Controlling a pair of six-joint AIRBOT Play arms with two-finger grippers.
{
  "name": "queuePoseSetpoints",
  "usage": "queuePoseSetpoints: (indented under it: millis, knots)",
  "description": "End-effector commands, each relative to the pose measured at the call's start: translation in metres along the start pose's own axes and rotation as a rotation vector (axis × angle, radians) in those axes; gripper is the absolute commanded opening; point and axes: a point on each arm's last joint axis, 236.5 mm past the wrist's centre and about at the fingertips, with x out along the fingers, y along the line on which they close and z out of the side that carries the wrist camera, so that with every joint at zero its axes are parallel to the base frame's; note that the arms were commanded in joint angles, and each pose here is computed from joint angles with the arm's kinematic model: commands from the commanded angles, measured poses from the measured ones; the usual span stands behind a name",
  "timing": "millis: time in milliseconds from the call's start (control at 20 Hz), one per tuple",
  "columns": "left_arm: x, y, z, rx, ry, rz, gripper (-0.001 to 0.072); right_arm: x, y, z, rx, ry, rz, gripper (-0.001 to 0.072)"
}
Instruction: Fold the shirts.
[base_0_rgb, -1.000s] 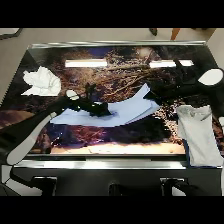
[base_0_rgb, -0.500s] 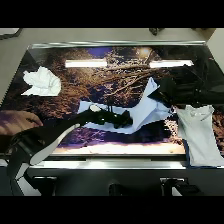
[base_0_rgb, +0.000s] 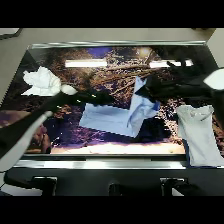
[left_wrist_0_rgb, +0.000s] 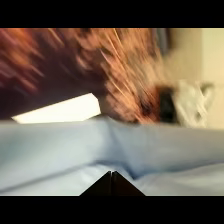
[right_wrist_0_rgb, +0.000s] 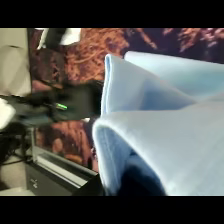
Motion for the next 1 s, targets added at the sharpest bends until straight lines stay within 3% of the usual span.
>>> queuePoseSetpoints:
  millis: [0,300,350,400,450,600,700,800,950]
  knots:
    - [-0.154,0.049,0.070,0.083,-0.245,0.247,0.0034,0.077,0.020,-0.005,0.024,0.054,0.111,0.0041]
    - [-0.318,0.011,0.078,0.164,-0.530,0.337,0.0035,0.237,-0.006,-0.047,0.203,0.142,0.152,0.0053]
    - [-0.326,0.003,0.072,0.182,-0.539,0.344,0.0035,0.257,-0.015,-0.052,0.248,0.134,0.144,0.0300]
    - [-0.331,-0.004,0.066,0.211,-0.536,0.360,0.0035,0.268,-0.016,-0.057,0.285,0.146,0.160,0.0655]
    - [-0.334,-0.007,0.060,0.225,-0.527,0.373,0.0035,0.270,-0.012,-0.063,0.266,0.171,0.198,0.0689]
    - [-0.335,0.004,0.054,0.230,-0.506,0.422,0.0036,0.240,-0.019,-0.059,0.165,0.242,0.209,0.0695]
    - [-0.332,0.021,0.049,0.213,-0.481,0.461,0.0036,0.199,-0.043,-0.036,0.122,0.237,0.130,0.0694]
    - [-0.326,0.033,0.043,0.194,-0.458,0.472,0.0036,0.146,-0.088,-0.008,0.097,0.189,-0.048,0.0690]
    - [-0.321,0.040,0.039,0.183,-0.439,0.473,0.0036,0.064,-0.189,-0.015,0.119,0.258,-0.449,0.0674]
